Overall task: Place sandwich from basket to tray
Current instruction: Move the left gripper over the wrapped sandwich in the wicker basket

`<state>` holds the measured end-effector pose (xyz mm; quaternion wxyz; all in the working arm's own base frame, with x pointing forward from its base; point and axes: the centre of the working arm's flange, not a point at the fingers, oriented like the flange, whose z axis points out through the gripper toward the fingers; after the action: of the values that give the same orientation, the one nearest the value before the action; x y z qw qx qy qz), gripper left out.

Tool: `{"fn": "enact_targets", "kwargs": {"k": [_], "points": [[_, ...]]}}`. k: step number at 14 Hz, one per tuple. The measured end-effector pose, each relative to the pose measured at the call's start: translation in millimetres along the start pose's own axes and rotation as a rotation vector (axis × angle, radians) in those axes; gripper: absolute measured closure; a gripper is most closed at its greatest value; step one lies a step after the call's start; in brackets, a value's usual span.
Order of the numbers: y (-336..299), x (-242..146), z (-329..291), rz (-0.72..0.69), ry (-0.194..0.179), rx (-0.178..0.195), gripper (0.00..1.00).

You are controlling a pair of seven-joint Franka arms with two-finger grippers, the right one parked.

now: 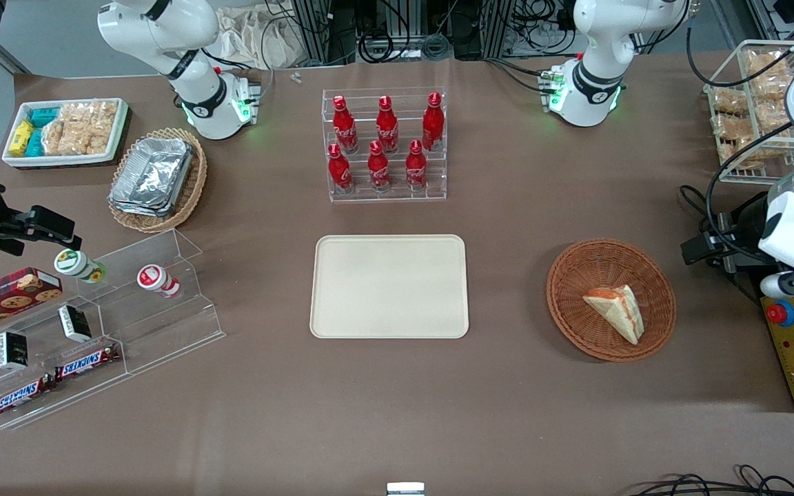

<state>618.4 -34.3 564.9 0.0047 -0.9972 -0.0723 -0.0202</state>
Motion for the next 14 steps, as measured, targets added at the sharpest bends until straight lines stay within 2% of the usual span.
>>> {"fn": "enact_targets", "kwargs": {"k": [4, 8, 12, 14], "points": [[3.4, 5.3, 20.0, -0.016, -0.035, 0.002, 0.0], [10.8, 12.0, 45.5, -0.138, -0.064, 0.006, 0.0], [20.7, 18.8, 105.0, -0.277, -0.035, -0.011, 0.0], [19.3, 13.1, 143.9, -0.323, -0.034, -0.013, 0.0]]}}
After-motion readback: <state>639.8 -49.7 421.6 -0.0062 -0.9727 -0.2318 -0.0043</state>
